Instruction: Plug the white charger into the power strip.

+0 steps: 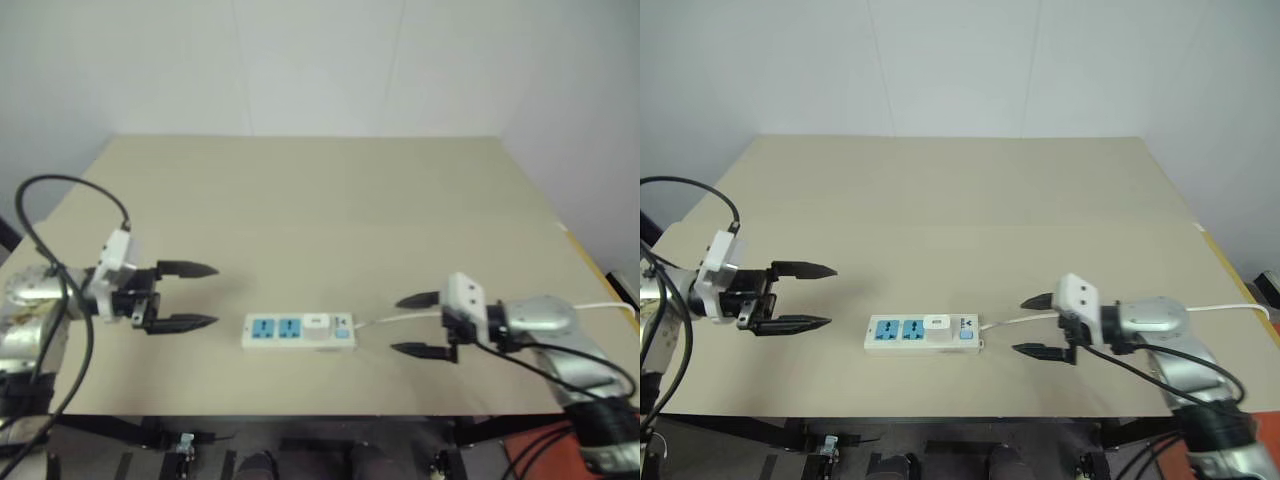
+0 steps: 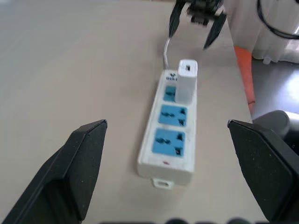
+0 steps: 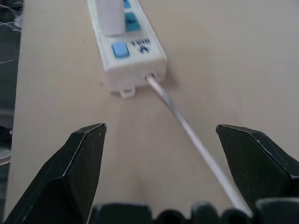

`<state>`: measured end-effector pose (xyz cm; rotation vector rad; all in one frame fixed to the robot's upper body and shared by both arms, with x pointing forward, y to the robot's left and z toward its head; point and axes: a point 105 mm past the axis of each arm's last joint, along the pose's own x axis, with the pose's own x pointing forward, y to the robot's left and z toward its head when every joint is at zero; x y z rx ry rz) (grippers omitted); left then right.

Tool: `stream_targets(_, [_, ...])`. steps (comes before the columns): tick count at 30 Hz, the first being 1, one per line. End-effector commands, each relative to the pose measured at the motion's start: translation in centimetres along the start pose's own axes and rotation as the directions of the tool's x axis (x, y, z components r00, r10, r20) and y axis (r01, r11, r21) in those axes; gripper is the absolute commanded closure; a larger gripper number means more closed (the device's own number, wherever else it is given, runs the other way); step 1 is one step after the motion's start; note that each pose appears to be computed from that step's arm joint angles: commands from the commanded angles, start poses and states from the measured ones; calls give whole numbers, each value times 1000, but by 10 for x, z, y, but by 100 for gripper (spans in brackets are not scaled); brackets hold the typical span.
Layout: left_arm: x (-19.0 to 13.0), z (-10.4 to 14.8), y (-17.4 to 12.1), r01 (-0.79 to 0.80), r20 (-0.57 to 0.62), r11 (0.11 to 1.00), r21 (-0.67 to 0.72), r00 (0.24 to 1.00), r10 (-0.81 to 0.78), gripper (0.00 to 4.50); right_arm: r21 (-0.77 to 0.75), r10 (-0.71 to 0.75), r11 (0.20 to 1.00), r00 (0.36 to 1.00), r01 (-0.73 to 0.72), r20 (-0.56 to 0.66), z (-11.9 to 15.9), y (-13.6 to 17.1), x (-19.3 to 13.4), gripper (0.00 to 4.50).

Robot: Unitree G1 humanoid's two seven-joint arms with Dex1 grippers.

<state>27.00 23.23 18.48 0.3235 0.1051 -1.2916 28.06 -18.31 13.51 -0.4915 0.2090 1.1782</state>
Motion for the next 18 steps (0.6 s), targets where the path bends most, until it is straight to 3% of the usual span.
stream_targets(1, [-12, 15, -5, -33, -6, 998, 47, 999, 33, 0, -14, -53, 999, 998, 53, 18, 8, -4, -21, 7])
stream_targets(7, [-17, 19, -11, -60, -19, 998, 27, 998, 61, 0, -3, -85, 996, 996, 85, 2, 4, -6, -33, 7])
stream_targets(18, [-14, 26, -5, -77, -18, 997, 21, 997, 78, 0, -21, -85, 996, 996, 86, 36, 8, -9, -17, 7])
